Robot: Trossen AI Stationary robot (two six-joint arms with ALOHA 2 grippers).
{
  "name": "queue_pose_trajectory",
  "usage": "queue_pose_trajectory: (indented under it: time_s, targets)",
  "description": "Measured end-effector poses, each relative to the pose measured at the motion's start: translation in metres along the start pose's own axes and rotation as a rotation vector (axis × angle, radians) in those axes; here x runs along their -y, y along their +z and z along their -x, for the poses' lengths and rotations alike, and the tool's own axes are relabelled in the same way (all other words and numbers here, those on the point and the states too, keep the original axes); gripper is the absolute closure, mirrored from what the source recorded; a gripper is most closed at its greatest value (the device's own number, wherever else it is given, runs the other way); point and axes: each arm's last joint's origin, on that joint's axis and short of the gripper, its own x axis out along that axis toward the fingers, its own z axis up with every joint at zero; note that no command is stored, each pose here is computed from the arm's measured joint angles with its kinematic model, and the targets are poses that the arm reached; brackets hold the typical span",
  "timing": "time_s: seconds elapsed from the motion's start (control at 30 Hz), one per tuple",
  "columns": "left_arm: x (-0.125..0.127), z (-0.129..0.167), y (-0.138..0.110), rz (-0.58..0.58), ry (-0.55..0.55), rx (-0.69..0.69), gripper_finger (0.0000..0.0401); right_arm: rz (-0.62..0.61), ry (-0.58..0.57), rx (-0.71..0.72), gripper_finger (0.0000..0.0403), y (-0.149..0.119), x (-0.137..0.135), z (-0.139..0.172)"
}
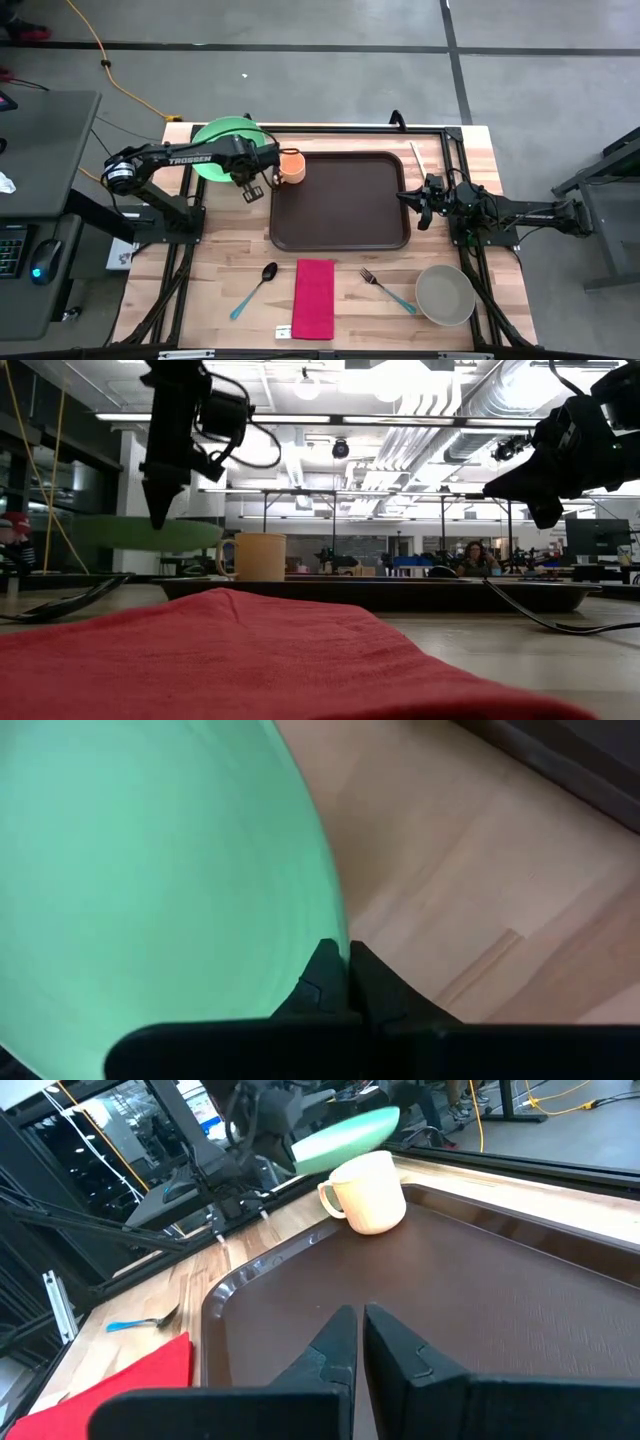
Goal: Set up tray
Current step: Put the green plate on the brown serving tray to the bottom right of the yellow cup
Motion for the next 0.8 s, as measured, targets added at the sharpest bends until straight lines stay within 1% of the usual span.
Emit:
queue_pose_trajectory:
  time_s: [0.17,0.3,0.53,0.6,0.67,0.73,0.8]
  targets:
    - [-0.009,0.025,0.003,-0.011,0.038,0.003,0.0389,0.0,0.0,0.0,0.0402,0.0,0.0,0.0]
    - [-0.017,0.048,0.005,-0.026,0.041,0.024,0.0389,0.002,0.0,0.0,0.0402,0.0,0.0,0.0]
    - [-0.031,0.093,0.006,-0.003,0.034,0.098,0.0389,0.001,0.0,0.0,0.0402,0.0,0.0,0.0]
    - [-0.035,0.105,0.005,0.005,0.031,0.12,0.0389,-0.028,0.001,0.0,0.0402,0.0,0.0,0.0]
    - [-0.039,0.117,0.003,0.012,0.028,0.141,0.0389,-0.09,-0.002,0.002,0.0402,0.0,0.0,0.0]
    - [-0.04,0.129,0.002,0.009,0.024,0.175,0.0389,-0.142,-0.01,0.007,0.0402,0.0,0.0,0.0]
    - [-0.039,0.139,0.001,0.004,0.017,0.219,0.0389,-0.167,-0.019,0.014,0.0402,0.001,0.001,0.0]
